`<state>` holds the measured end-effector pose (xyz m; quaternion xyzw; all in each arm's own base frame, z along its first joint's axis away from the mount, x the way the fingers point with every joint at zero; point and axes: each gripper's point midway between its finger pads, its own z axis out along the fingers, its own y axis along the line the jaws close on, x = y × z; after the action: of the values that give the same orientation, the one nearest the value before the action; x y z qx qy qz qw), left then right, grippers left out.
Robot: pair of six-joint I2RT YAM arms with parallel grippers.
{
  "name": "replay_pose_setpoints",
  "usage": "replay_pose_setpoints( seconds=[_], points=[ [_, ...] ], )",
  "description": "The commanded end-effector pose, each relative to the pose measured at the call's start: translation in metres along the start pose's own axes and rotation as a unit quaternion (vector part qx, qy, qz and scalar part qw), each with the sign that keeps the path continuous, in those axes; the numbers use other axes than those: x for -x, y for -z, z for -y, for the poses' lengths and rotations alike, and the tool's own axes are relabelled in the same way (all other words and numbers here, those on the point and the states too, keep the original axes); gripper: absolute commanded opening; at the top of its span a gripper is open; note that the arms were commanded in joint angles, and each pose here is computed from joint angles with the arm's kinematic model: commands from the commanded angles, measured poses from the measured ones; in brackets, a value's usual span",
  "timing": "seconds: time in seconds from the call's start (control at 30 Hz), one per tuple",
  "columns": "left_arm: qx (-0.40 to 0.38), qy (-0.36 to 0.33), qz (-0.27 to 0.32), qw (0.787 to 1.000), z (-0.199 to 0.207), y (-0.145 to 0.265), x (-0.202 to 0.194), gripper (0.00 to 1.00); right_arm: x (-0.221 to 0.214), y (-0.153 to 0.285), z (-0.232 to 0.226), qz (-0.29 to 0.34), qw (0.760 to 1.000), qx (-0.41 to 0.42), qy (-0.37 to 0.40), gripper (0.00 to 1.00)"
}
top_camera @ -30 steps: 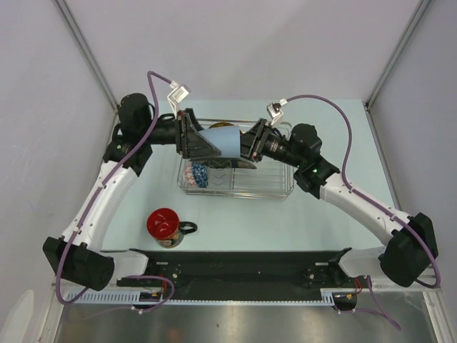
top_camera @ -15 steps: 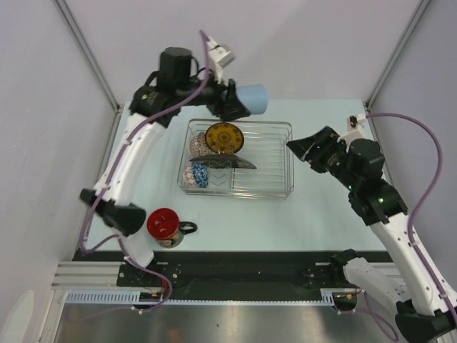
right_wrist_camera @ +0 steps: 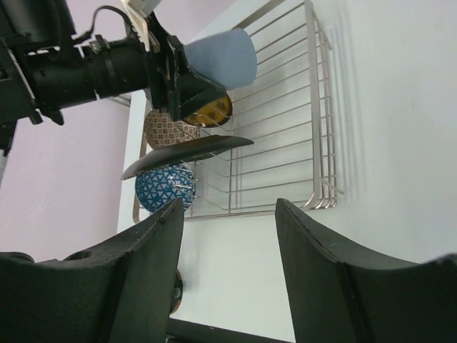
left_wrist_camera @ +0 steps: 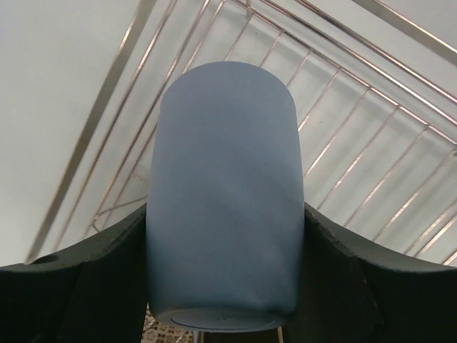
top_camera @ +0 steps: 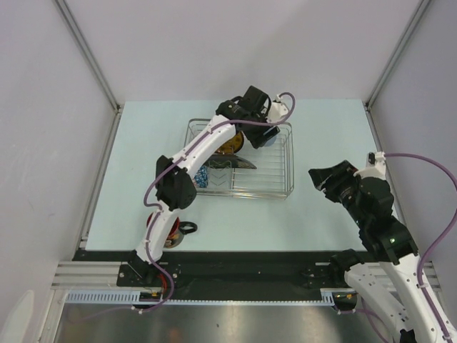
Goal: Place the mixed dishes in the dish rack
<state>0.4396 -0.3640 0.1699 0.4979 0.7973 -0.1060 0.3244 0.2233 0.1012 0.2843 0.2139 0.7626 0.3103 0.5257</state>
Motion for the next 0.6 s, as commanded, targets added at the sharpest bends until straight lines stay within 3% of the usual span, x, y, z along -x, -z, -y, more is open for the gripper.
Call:
replay_pose_setpoints(
  seconds=[0.0, 0.2, 0.57],
  points=[
    [0.077, -0.070, 0.040, 0.994, -0.025, 0.011, 0.034, 0.00, -0.004, -0.003, 0.012, 0.006, 1.000, -0.015, 0.004, 0.59],
    [0.089, -0.150, 0.007, 0.985, -0.012, -0.015, 0.027, 0.00, -0.013, -0.005, 0.016, -0.002, 1.000, -0.012, -0.004, 0.58],
    [0.013, -0.271, -0.041, 0.962, 0.028, -0.046, -0.001, 0.00, -0.014, -0.002, 0.022, 0.001, 1.000, -0.018, -0.004, 0.57]
  ],
)
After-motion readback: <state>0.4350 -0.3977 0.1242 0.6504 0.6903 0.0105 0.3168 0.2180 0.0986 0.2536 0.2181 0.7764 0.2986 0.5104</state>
